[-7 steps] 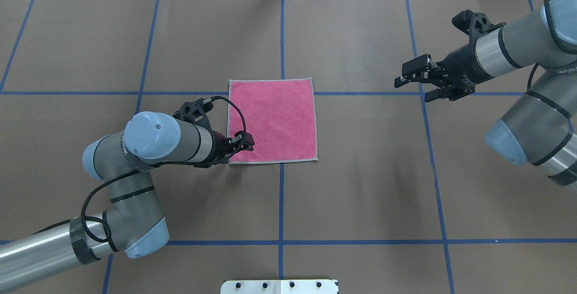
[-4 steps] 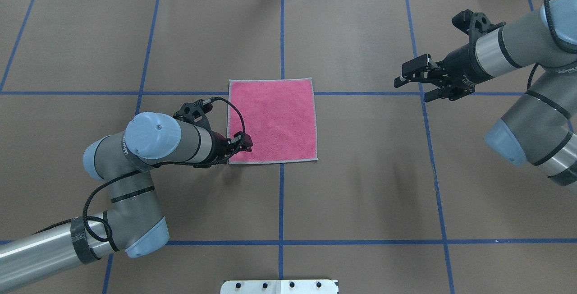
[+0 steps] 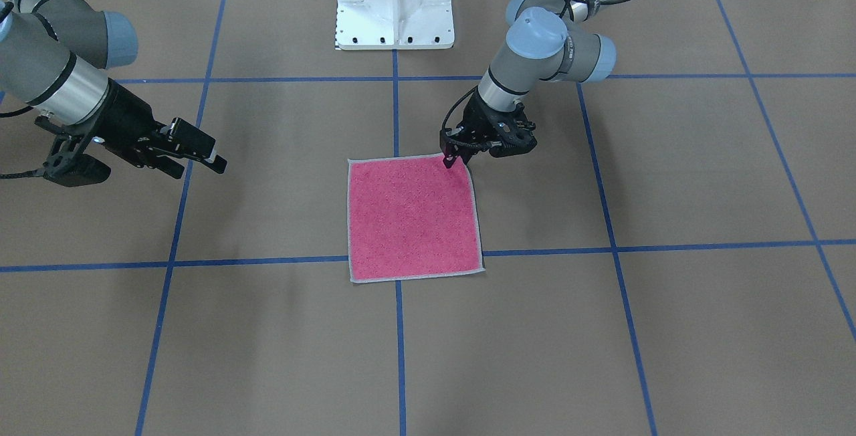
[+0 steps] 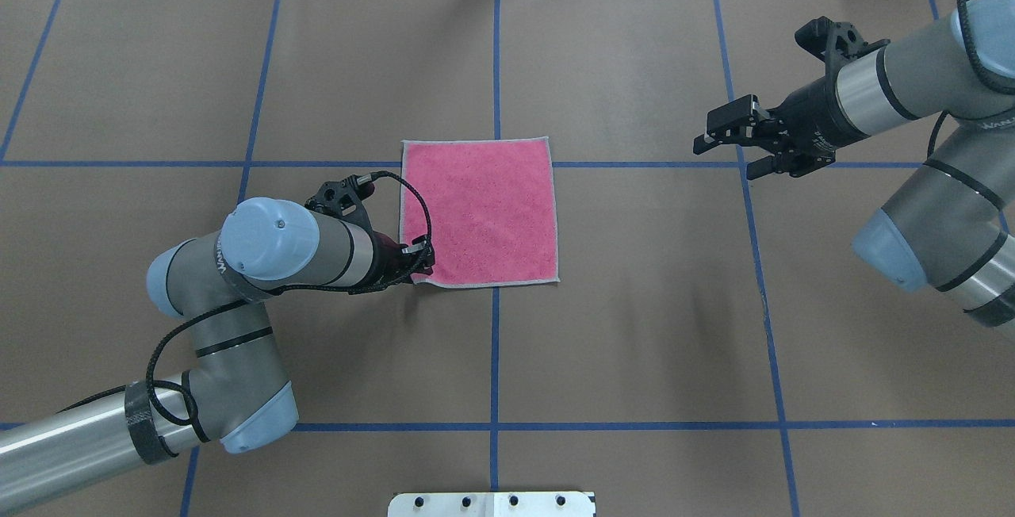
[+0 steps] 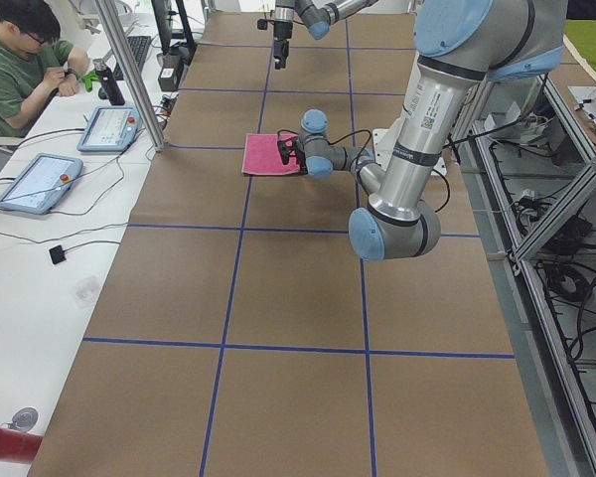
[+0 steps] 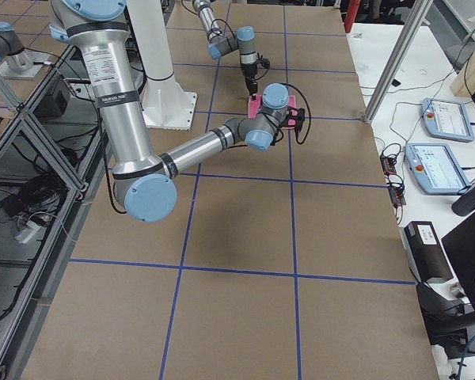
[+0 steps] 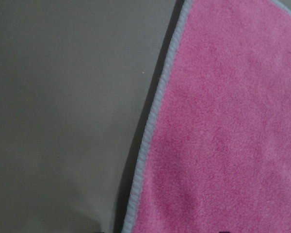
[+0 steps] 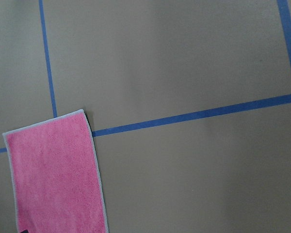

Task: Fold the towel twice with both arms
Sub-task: 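Pinch the pink towel's near corner with the left gripper, then move the right gripper to the towel's opposite near corner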

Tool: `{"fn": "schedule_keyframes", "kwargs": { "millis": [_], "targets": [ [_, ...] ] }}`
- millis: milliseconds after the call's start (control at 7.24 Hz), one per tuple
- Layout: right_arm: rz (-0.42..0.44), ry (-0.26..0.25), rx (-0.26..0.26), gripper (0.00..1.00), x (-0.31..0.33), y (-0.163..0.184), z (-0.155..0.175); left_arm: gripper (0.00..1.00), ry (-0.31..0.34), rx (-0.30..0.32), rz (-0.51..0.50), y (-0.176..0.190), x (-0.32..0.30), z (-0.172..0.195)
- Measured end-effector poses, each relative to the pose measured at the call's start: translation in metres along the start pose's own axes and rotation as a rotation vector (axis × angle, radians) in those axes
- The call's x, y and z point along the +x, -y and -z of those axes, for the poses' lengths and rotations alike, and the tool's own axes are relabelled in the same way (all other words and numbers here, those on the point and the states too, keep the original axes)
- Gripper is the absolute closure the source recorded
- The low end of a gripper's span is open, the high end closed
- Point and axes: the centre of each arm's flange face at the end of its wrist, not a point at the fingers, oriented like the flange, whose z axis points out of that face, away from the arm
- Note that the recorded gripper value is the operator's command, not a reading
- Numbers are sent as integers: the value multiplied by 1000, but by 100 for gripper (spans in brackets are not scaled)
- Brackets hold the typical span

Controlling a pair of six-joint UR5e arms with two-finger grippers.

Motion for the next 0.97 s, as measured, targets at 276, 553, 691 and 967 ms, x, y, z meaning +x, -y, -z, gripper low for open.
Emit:
{"fn": "schedule_keyframes", "kwargs": {
  "millis": [276,553,691,967],
  "targets": [
    [0,0,0,0,0,0,0,74,-6,-5,-2,-1,2,3],
    [0,-1,-1,1,0,0,-1,100,-7,-6,-1,-1,3,4],
    [5,0,-8,1,-2,-2,-4,100,-7,-6,-1,-2,3,4],
    [44,17,-50,1,-32,-17,-29,100,-11,-7,-2,-3,7,4]
  ]
}}
